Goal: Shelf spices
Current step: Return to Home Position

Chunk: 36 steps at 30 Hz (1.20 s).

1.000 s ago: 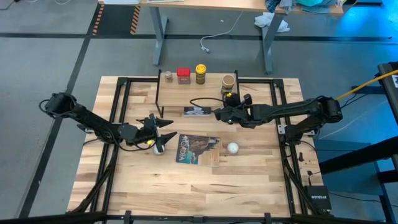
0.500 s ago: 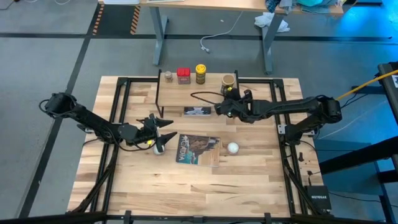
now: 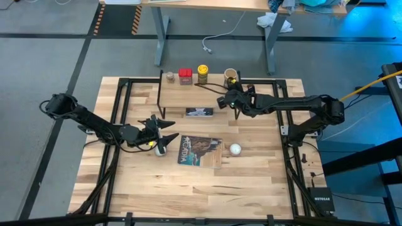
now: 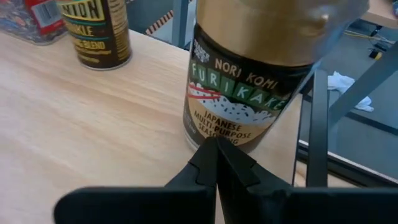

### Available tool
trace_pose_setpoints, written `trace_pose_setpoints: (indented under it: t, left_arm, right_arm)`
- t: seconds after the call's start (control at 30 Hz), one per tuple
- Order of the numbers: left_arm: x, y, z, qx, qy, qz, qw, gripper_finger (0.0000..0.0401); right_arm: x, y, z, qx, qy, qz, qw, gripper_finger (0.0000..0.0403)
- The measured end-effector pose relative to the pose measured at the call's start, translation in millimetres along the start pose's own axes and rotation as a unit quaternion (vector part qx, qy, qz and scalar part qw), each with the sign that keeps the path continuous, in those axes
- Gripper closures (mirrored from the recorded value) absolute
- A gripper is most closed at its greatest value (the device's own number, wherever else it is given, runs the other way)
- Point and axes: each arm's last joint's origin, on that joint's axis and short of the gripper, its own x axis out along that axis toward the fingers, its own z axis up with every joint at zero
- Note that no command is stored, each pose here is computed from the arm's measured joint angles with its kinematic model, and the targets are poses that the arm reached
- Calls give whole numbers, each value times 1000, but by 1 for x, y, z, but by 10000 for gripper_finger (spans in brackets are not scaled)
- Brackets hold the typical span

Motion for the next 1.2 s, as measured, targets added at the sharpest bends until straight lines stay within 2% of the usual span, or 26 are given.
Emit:
trace_pose_setpoints:
  t: [0.7,0.77,0.93,1.1,1.2]
  left_arm:
    - [0,0,-1,4,4,1,1000,107]
    - [0,0,-1,4,4,1,1000,107]
    - [0,0,-1,5,5,1,1000,107]
    - [0,1,-1,6,5,3,1000,107]
    - [0,1,-1,6,4,3,1000,107]
  right_arm:
    - [10,-7,9,0,-3,14,1000,398]
    - [9,-5,10,5,-2,33,999,398]
    - [-1,13,17,27,-37,127,991,398]
    - [-12,25,42,43,-135,253,957,398]
    - [-13,22,59,51,-175,278,943,398]
